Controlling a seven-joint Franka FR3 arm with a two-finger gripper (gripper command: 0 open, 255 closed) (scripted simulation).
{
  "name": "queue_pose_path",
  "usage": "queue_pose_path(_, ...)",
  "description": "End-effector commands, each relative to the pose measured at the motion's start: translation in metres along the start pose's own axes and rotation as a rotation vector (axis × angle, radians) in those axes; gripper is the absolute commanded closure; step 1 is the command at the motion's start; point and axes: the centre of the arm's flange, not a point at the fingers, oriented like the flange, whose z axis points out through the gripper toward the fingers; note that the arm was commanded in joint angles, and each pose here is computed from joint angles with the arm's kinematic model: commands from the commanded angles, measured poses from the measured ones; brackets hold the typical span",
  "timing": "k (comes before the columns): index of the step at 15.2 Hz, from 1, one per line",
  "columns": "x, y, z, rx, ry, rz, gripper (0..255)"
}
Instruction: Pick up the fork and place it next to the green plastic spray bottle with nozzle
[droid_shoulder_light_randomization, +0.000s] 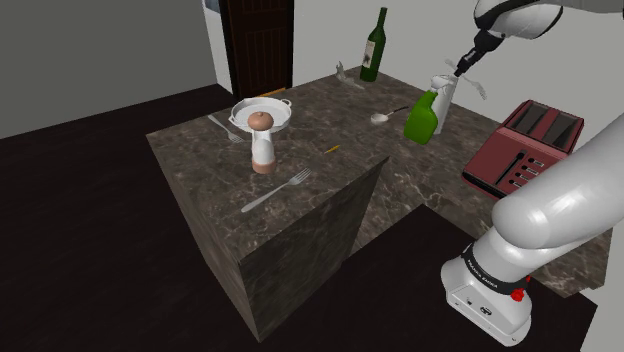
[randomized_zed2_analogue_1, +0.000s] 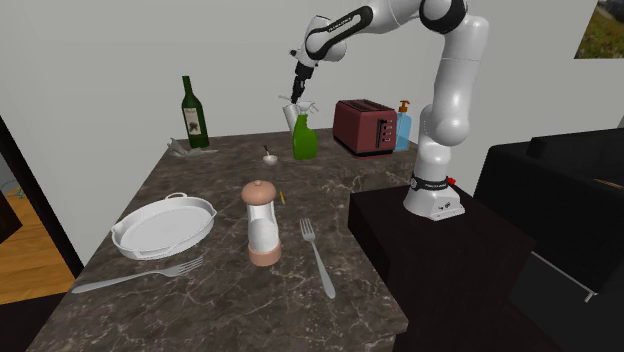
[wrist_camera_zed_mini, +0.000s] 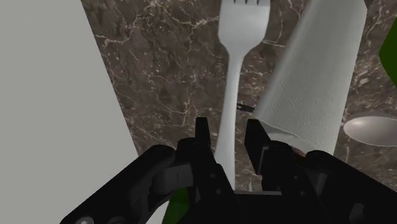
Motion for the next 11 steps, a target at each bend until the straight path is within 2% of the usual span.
queue_pose_path(1,0.0,0.0,0.001,0.001,-0.001,0.0,0)
queue_pose_path(3,0.013,0.017,-0.012,0.092,-0.222,0.044,0)
queue_pose_path(4,0.016,0.021,-0.014,0.109,-0.263,0.053,0)
queue_pose_path(11,0.006,0.016,0.025,0.109,-0.263,0.053,0)
